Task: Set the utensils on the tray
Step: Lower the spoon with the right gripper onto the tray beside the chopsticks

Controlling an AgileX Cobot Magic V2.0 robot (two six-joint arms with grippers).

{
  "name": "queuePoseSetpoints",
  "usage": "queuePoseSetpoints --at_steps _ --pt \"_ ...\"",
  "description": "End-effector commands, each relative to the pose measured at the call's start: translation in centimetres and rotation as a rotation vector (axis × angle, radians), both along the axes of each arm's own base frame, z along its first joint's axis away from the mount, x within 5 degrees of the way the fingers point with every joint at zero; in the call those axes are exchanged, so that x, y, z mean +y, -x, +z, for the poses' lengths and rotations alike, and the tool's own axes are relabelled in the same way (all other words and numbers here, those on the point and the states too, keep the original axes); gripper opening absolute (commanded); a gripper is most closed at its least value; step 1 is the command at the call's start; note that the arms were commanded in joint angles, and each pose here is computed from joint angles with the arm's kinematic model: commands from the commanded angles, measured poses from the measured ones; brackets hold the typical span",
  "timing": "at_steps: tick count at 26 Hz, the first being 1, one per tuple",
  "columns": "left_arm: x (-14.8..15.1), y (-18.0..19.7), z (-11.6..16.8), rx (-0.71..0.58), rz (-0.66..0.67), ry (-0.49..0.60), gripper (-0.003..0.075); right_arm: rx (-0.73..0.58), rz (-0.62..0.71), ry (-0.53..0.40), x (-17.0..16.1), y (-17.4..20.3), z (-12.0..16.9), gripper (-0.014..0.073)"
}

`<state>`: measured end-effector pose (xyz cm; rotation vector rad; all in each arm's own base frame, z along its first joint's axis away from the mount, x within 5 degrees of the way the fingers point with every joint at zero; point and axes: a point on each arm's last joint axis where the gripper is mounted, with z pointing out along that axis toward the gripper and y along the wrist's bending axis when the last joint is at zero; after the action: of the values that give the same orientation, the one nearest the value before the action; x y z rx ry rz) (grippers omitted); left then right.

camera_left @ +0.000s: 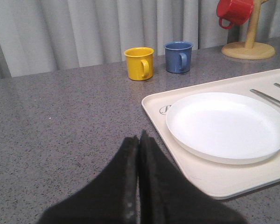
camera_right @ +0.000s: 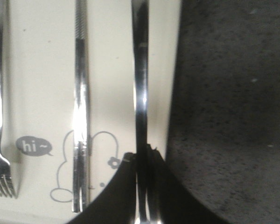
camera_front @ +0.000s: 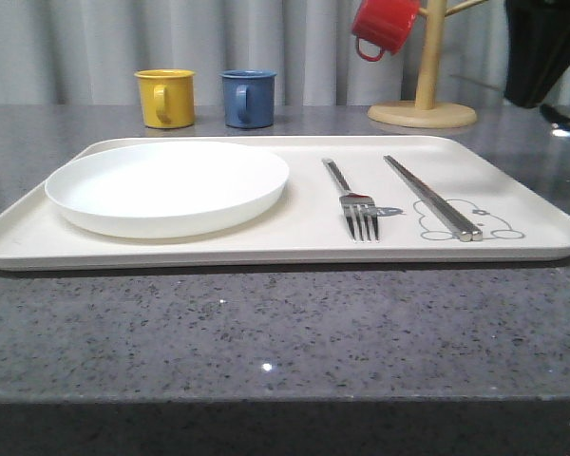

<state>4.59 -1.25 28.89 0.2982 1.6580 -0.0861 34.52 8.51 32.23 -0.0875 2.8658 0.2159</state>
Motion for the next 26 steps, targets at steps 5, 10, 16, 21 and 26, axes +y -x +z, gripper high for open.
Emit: queuePoseSetpoints --at_steps 5,10,16,21,26 --pt "0.0 0.0 1.6 -0.094 0.004 0.041 -0.0018 0.057 -0.030 -0.025 0.6 0.0 0.1 0.0014" --pt "0.0 0.0 1.6 -0.094 0.004 0.041 -0.0018 0.092 -0.041 -0.020 0.8 -0.5 -1.0 0.0016" --pt "0.0 0.0 1.6 -0.094 0.004 0.041 -0.0018 0.107 -0.080 -0.019 0.8 -1.0 -1.8 0.0016" --pt "0.0 0.0 1.6 -0.094 0.004 0.041 -0.0018 0.132 -0.099 -0.002 0.8 -1.4 -2.6 0.0016" --pt "0.0 0.0 1.6 -0.094 0.004 0.041 -0.0018 0.151 -0.101 0.002 0.8 -1.5 -3.1 0.0016"
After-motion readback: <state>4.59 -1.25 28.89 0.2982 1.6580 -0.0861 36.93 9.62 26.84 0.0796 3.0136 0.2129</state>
